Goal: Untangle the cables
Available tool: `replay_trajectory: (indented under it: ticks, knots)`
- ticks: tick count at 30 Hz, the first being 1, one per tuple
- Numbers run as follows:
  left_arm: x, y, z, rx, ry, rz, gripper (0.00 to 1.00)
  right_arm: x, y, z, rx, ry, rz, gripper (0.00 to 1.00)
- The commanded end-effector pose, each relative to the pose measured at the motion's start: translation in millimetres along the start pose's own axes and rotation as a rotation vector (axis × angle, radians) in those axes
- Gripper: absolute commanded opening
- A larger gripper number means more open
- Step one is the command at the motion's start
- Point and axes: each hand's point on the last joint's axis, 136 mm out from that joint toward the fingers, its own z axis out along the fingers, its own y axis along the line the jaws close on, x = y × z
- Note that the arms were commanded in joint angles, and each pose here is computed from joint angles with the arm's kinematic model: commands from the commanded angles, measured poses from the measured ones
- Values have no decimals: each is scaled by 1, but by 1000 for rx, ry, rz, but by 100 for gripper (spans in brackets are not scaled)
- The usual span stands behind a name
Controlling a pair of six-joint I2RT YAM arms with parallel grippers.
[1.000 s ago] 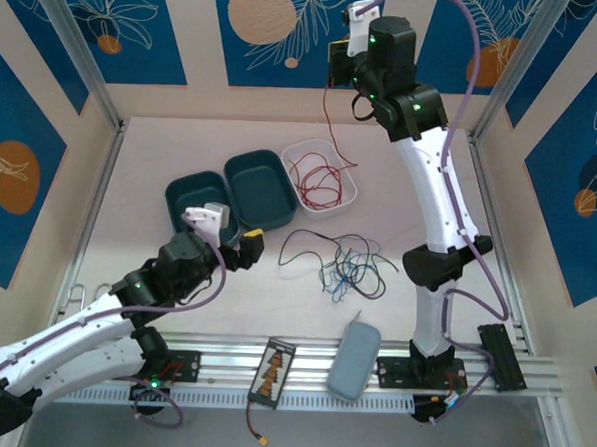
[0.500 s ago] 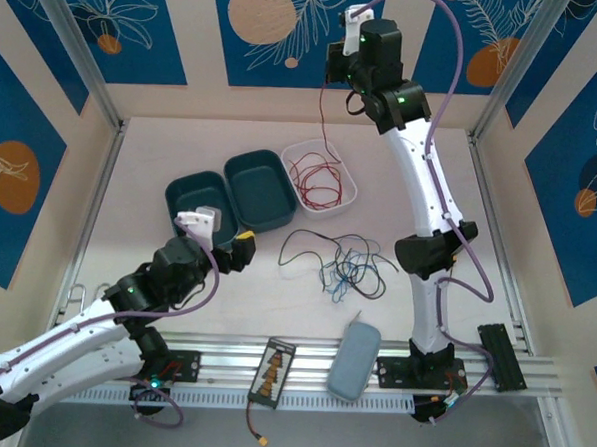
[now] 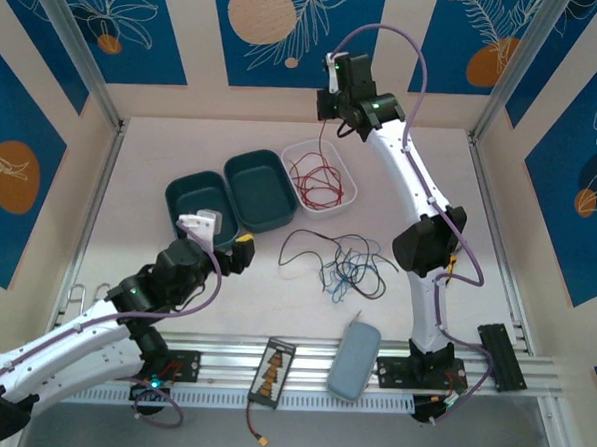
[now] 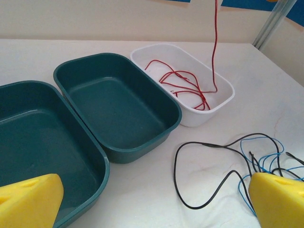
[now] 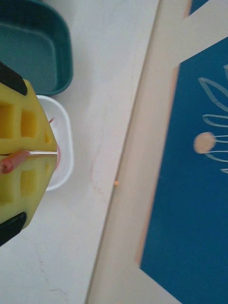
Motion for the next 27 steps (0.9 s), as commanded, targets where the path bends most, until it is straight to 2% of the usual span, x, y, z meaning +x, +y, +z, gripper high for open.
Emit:
replay_trajectory:
  ticks: [1, 10, 20, 27]
  knots:
    - [-2, 7, 1, -26, -19, -5, 100, 14, -1, -2, -13, 49, 47, 0]
    - [2, 3, 5, -14, -1, -7, 100, 54, 9, 37, -51, 169, 138, 0]
    - [8, 0, 6, 6, 19, -20, 100, 97, -23, 81, 176, 242, 167, 0]
    - [9, -1, 7, 10, 21, -19, 100, 125, -35, 96, 254, 304, 154, 0]
